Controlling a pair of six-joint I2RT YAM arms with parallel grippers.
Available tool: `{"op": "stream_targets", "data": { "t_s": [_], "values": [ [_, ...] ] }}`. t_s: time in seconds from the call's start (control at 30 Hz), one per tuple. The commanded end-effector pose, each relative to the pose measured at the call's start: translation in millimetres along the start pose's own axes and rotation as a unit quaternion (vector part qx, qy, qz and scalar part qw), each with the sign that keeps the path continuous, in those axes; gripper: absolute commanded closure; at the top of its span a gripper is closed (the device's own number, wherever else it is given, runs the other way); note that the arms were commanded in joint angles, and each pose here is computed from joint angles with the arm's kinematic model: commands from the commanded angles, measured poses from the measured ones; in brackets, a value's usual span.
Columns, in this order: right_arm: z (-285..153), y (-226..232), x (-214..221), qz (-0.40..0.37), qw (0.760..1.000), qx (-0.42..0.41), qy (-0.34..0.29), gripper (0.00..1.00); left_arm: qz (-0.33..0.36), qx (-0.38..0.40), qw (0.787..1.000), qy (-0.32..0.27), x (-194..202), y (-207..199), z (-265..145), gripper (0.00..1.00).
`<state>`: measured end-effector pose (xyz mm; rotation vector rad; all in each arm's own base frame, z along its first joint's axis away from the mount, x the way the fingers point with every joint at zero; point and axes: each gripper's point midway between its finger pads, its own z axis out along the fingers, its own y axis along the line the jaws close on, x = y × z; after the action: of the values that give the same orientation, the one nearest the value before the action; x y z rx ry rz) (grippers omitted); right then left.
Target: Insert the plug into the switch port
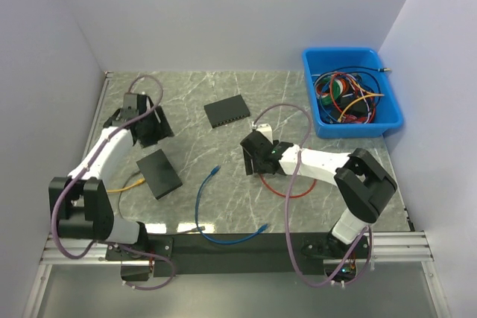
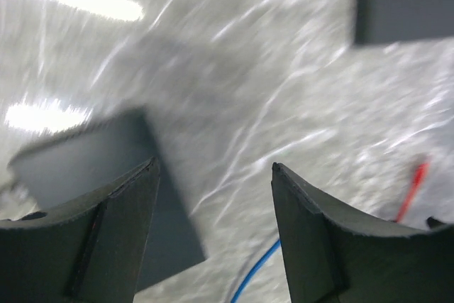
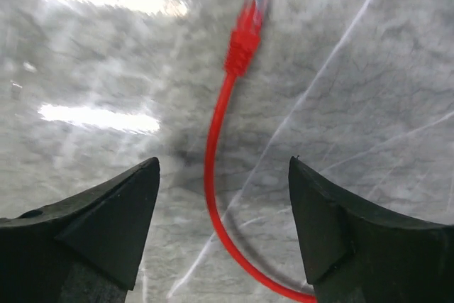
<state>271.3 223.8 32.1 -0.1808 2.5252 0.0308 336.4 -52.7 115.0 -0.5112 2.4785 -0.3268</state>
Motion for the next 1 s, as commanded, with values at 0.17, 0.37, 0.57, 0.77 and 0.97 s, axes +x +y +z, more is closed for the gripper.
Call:
{"op": "stream_targets", "data": {
  "t_s": [0.17, 0.37, 0.57, 0.77, 0.97],
  "values": [
    [-31, 13, -116, 0.054, 0.992, -0.079, -0.081, 0.17, 0.002, 0.09, 0.996, -0.017, -68, -71, 28, 0.3],
    [4, 18, -188, 0.126, 0.972, -0.182, -0.079, 0.16, 0.002, 0.101, 0.995, 0.023, -79, -100, 78, 0.31],
    [60, 26, -237, 0.142, 0.966, -0.199, -0.084, 0.16, -0.008, 0.133, 0.99, 0.044, -89, -124, 118, 0.31],
    [114, 28, -249, 0.22, 0.942, -0.251, -0.041, 0.18, -0.014, 0.135, 0.988, 0.075, -74, -121, 151, 0.31],
    [141, 26, -252, 0.257, 0.924, -0.283, -0.029, 0.18, -0.017, 0.104, 0.991, 0.083, -68, -109, 163, 0.32]
  ]
}}
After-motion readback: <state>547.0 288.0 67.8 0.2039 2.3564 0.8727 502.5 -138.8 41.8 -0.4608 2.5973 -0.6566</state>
